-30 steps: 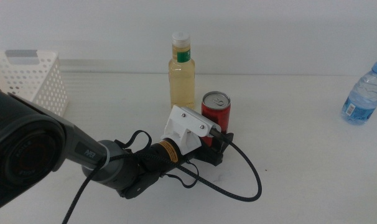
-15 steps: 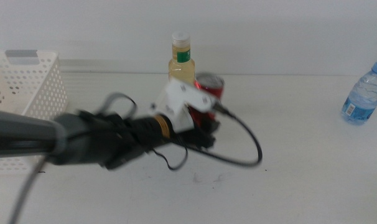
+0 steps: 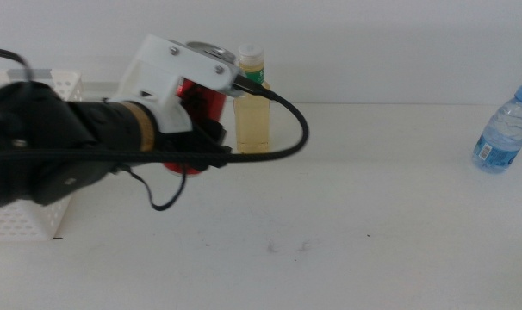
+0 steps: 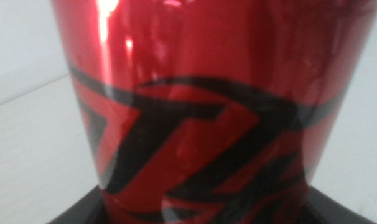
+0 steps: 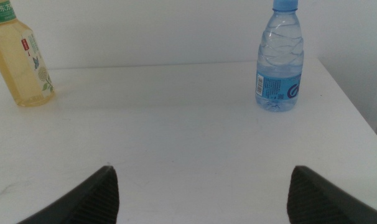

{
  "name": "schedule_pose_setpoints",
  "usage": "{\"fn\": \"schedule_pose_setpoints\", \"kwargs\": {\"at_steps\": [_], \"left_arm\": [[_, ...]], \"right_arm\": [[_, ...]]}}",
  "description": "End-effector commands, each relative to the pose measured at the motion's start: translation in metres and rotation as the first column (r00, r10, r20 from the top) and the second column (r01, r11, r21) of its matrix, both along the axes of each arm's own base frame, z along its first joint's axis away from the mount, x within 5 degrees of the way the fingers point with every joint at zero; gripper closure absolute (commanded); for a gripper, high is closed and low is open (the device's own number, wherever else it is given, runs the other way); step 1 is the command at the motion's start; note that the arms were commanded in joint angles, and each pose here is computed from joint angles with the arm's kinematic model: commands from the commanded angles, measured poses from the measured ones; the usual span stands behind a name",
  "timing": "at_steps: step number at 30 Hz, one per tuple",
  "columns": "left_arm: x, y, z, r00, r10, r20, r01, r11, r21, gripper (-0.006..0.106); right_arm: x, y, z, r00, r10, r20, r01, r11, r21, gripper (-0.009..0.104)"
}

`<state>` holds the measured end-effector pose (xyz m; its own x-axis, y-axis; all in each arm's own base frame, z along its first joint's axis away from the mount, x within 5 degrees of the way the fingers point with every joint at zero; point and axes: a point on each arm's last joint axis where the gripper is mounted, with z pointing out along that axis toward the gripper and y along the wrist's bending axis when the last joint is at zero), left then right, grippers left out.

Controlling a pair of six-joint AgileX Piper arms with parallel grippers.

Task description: Use arms to grab the bottles and put them into the dustbin to the left of the table.

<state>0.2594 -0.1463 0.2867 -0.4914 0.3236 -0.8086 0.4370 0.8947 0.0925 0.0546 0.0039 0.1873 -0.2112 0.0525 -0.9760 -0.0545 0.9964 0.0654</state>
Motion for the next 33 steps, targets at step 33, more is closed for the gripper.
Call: {"fn": "schedule_pose_setpoints", "kwargs": {"at_steps": [33], "left_arm": [[0.12, 0.242, -0.034, 0.787, 0.391, -0.477, -0.33, 0.92, 0.209, 0.081]], "right_arm": [[0.0, -0.001, 0.0, 1.0, -0.005, 0.013, 0.006, 1.0, -0.013, 0.006]]}}
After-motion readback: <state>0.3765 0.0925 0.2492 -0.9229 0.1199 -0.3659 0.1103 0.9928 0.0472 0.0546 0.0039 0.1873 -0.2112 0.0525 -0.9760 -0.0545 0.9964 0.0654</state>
